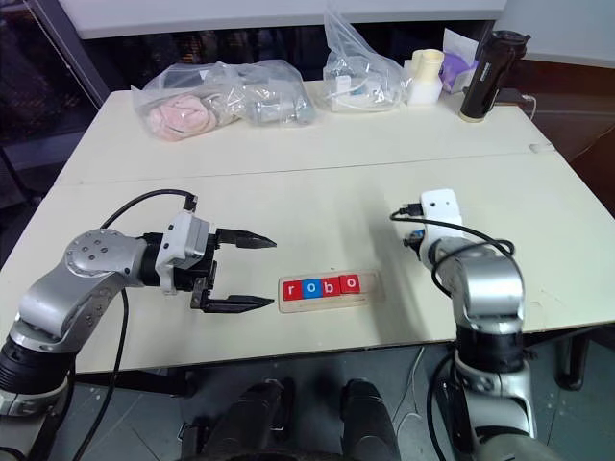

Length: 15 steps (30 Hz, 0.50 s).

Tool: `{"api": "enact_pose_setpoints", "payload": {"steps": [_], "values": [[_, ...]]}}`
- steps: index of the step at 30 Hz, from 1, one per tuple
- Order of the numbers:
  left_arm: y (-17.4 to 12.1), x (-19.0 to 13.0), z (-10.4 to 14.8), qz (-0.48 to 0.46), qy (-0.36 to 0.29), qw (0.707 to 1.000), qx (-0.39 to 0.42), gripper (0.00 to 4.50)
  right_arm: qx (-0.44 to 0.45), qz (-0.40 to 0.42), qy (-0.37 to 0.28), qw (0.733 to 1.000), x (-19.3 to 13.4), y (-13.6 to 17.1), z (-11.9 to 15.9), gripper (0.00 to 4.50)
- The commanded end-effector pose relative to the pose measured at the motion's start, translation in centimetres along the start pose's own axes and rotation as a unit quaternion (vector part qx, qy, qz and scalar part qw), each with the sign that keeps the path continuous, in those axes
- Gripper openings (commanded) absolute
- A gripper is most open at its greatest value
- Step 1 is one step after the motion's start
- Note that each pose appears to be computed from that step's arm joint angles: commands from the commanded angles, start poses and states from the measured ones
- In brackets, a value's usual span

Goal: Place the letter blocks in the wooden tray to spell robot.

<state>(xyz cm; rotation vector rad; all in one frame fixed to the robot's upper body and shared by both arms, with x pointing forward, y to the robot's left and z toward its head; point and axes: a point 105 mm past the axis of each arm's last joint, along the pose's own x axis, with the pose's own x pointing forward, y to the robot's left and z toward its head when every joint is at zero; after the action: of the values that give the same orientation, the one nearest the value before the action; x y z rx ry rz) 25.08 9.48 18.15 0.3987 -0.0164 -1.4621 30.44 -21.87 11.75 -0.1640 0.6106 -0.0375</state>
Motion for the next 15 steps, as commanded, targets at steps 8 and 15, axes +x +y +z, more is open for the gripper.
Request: {"api": "enact_pose_setpoints", "payload": {"steps": [8, 15], "values": [[0.1, -0.1, 0.5, -0.005, -0.007, 1.0, 0.021, 4.5, 0.011, 0.022, -0.007, 1.0, -3.1, 1.8, -3.7, 1.17], [0.2, -0.1, 0.4, -0.008, -0.005, 1.0, 0.022, 4.5, 0.012, 0.026, 0.007, 1.0, -3.2, 2.4, -4.8, 3.18]]}}
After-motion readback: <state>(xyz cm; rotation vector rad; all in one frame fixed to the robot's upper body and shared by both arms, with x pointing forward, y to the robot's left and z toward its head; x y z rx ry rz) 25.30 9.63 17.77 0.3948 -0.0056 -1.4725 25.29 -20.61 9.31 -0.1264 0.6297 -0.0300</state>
